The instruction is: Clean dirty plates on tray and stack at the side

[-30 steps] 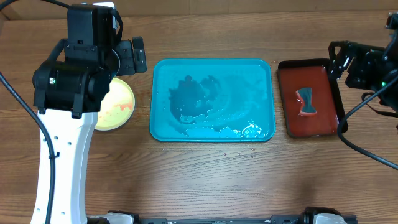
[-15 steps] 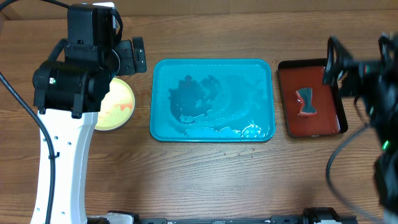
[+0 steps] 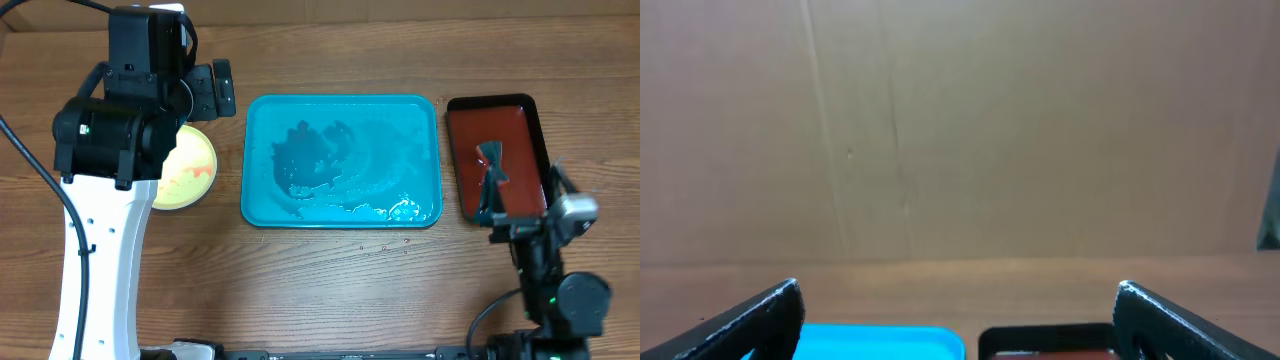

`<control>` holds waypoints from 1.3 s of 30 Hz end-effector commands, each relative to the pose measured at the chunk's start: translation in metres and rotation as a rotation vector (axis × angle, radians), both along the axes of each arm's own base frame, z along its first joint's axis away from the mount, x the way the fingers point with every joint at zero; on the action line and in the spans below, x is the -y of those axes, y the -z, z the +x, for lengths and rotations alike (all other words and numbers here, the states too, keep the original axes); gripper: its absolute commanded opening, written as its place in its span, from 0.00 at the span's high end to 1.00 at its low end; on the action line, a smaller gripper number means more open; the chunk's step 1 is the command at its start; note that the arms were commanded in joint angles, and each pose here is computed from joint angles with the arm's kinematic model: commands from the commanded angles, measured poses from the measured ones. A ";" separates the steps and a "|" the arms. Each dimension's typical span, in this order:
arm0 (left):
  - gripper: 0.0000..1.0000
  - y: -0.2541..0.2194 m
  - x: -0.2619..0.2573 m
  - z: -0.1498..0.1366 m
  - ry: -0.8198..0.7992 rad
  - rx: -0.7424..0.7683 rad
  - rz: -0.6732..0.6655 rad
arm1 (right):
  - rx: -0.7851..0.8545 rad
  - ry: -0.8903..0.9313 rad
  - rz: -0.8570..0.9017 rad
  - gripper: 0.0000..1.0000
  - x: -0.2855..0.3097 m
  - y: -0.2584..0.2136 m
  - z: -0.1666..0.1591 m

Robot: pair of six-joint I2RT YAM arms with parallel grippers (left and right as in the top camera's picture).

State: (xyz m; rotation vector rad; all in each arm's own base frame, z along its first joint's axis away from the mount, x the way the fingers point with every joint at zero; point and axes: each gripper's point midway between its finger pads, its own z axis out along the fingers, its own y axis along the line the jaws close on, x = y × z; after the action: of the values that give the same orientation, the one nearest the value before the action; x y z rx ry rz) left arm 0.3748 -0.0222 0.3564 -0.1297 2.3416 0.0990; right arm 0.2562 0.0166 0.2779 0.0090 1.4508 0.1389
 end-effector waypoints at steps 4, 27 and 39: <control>0.00 -0.002 -0.003 0.002 -0.011 0.005 0.007 | 0.045 -0.026 0.007 0.00 -0.007 0.039 -0.010; 0.00 -0.002 -0.003 0.002 -0.011 0.005 0.007 | -0.145 -0.041 -0.005 0.00 -0.010 0.108 -0.011; 0.00 -0.002 -0.003 0.002 -0.011 0.005 0.007 | -0.146 -0.041 -0.005 0.00 -0.010 0.108 -0.011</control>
State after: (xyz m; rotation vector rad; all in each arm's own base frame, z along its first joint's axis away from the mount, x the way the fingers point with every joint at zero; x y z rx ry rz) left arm 0.3749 -0.0222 0.3565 -0.1298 2.3413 0.0989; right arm 0.2452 0.0245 0.1712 -0.0115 1.6018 0.1622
